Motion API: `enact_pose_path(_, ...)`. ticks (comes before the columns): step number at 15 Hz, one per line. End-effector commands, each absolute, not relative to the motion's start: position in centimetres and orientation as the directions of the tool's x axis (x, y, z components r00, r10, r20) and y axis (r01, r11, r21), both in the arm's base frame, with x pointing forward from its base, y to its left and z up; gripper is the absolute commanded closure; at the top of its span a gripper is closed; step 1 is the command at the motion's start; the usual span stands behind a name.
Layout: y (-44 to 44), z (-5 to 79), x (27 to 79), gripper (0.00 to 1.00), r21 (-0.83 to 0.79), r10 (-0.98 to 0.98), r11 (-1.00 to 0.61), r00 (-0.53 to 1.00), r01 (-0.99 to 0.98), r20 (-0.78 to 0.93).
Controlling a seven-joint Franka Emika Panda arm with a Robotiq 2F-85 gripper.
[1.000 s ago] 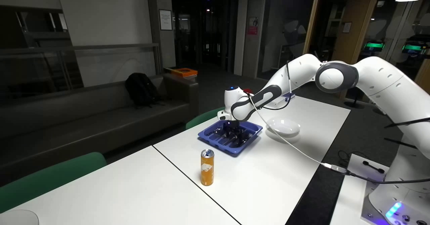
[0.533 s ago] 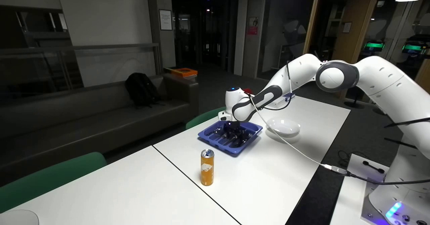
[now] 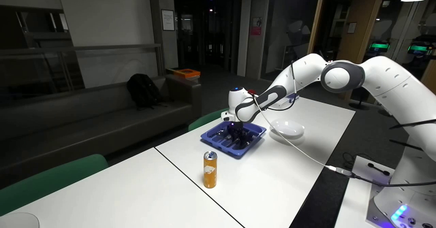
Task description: Move the white plate to the right, remove one silver spoon from the blue tray and place it behind the white plate
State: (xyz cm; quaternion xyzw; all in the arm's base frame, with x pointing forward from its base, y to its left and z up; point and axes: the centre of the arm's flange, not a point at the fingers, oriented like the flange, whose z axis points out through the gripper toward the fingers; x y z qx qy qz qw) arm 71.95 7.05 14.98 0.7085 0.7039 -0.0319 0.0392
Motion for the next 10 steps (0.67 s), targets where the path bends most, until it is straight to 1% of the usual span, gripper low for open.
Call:
enact_pose_path(1,6.55,15.98,70.3,0.69,0.025,0.995,-0.016,0.018,1.0,-0.096)
enact_pose_path(3,6.49,16.14,70.27,0.85,0.025,0.995,-0.014,0.017,1.0,-0.096)
enact_pose_path(6,6.46,16.08,70.33,0.89,0.024,0.995,-0.016,0.018,1.0,-0.094)
enact_pose_path(9,6.62,16.26,70.44,0.95,0.022,0.995,-0.02,0.022,1.0,-0.099)
enact_pose_path(10,6.76,16.55,70.41,0.95,0.025,0.994,-0.022,0.025,0.999,-0.102)
